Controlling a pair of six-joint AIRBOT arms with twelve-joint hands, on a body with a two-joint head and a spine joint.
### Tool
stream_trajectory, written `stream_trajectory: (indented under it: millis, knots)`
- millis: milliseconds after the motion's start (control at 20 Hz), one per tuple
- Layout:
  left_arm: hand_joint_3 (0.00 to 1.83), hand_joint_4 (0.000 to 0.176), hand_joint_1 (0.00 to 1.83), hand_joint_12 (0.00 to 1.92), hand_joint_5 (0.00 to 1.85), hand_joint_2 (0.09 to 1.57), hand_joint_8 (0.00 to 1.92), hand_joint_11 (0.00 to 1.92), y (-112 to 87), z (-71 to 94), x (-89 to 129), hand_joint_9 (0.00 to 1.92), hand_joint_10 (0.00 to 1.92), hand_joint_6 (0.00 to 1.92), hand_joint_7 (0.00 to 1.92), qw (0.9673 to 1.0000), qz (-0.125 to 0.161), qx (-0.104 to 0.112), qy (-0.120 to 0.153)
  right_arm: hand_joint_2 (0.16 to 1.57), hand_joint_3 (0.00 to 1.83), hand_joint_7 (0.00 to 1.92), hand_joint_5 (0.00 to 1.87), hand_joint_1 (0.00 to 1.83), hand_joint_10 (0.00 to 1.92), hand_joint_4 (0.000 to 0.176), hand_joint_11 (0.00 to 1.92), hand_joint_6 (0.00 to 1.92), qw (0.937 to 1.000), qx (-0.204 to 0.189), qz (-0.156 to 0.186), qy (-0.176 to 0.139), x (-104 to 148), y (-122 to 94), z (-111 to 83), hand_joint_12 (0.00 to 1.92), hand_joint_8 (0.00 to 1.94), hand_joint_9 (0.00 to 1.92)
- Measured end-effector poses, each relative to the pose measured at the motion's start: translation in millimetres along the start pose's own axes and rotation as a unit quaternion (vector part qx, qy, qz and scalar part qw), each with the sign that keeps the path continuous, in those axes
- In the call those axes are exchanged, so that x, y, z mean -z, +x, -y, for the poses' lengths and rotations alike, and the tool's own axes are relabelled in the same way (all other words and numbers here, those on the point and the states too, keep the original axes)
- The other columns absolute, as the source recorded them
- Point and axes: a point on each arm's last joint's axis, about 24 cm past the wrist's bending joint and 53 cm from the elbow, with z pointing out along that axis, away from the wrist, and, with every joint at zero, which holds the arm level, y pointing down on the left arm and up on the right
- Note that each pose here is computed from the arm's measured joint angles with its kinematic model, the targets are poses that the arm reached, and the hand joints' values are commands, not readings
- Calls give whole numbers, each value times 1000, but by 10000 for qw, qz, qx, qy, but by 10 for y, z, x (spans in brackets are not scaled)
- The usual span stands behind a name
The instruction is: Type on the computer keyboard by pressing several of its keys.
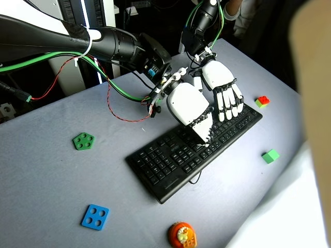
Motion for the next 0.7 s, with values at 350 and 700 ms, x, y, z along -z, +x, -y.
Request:
stream_trajectory:
  millis: [350, 700]
  knots:
    - [2, 24, 232, 1251, 352, 1382, 0, 0, 27, -10, 1, 460, 31, 0, 336, 10000, -60, -13, -19, 1300, 8, 625, 551, 709, 472, 0, 51, 156, 9998, -100, 70, -169, 67, -104, -80, 1639, 0, 509]
    - [0, 14, 275, 1202, 373, 1368, 6, 0, -149, 0, -141, 442, 17, 6, 351, 9998, 27, -200, 1, 1310, 7, 599, 586, 647, 330, 0, 0, 112, 9987, 44, 378, -345, 232, -562, -104, 1572, 0, 485]
